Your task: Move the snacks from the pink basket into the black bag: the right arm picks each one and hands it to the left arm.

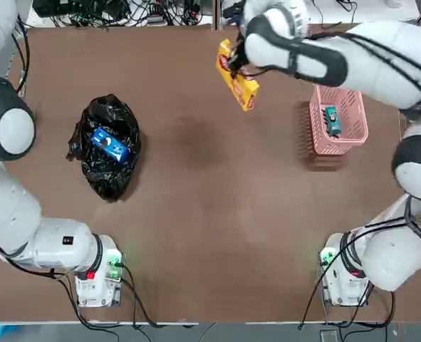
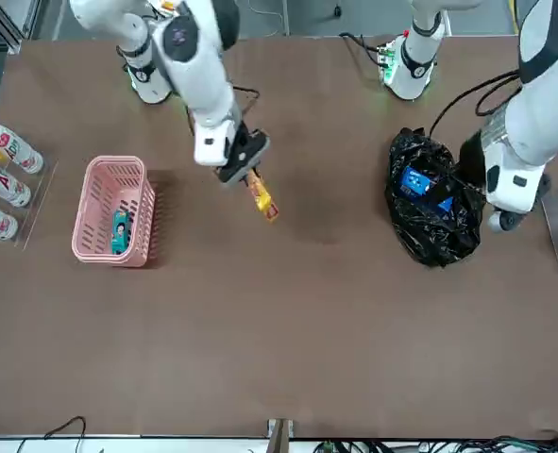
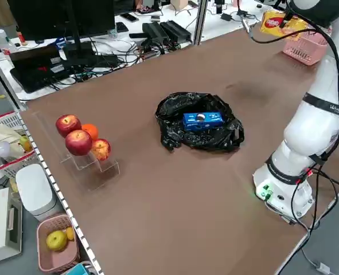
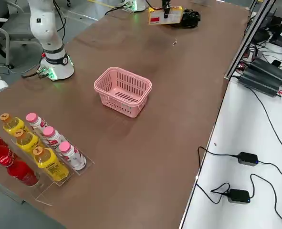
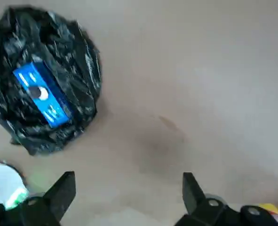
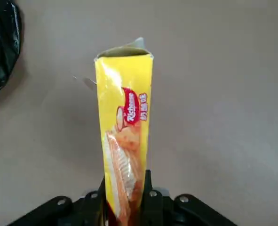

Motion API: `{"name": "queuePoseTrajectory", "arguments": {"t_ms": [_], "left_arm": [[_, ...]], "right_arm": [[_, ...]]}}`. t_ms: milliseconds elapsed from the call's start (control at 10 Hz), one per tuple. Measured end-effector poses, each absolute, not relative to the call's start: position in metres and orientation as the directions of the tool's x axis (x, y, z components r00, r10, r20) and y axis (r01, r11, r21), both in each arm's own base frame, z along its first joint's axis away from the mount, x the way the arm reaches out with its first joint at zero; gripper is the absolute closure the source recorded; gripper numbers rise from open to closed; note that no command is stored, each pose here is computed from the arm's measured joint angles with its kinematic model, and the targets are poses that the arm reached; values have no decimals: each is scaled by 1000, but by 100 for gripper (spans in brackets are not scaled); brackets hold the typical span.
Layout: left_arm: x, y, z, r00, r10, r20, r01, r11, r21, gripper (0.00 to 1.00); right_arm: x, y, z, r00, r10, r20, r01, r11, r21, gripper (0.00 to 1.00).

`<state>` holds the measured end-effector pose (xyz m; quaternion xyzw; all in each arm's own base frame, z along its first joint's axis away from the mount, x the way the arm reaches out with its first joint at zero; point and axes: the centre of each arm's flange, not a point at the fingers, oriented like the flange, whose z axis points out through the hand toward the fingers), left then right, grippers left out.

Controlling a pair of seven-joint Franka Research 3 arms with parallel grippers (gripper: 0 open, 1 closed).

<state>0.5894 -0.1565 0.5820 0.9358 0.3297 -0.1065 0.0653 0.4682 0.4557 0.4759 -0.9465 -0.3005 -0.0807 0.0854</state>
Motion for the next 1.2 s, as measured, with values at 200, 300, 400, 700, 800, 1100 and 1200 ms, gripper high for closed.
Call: {"name": "queuePoseTrajectory", "arguments": {"t_ms": [200,300,400,700,800,1100,1200], "left_arm": [[591,-174,565,717,640,-275,669,-743,16,0],[588,-189,554,703,649,-290,676,-737,-9,0],[584,-206,540,688,660,-303,682,-730,-41,0],[586,-223,511,632,673,-385,718,-695,-37,0],[590,-221,510,598,679,-427,745,-667,-19,0],[595,-222,509,497,719,-485,812,-583,-32,0],[602,-224,505,466,736,-490,832,-553,-39,0]], "right_arm": [[462,498,461,779,589,213,617,-782,-93,73],[465,507,453,772,595,225,624,-777,-87,73],[468,515,449,765,593,249,628,-773,-88,73],[469,536,464,738,587,332,646,-757,-97,73],[468,543,472,726,583,365,653,-750,-102,73],[472,558,488,697,492,522,648,-743,-166,73],[472,563,487,696,457,553,642,-741,-196,73]]}}
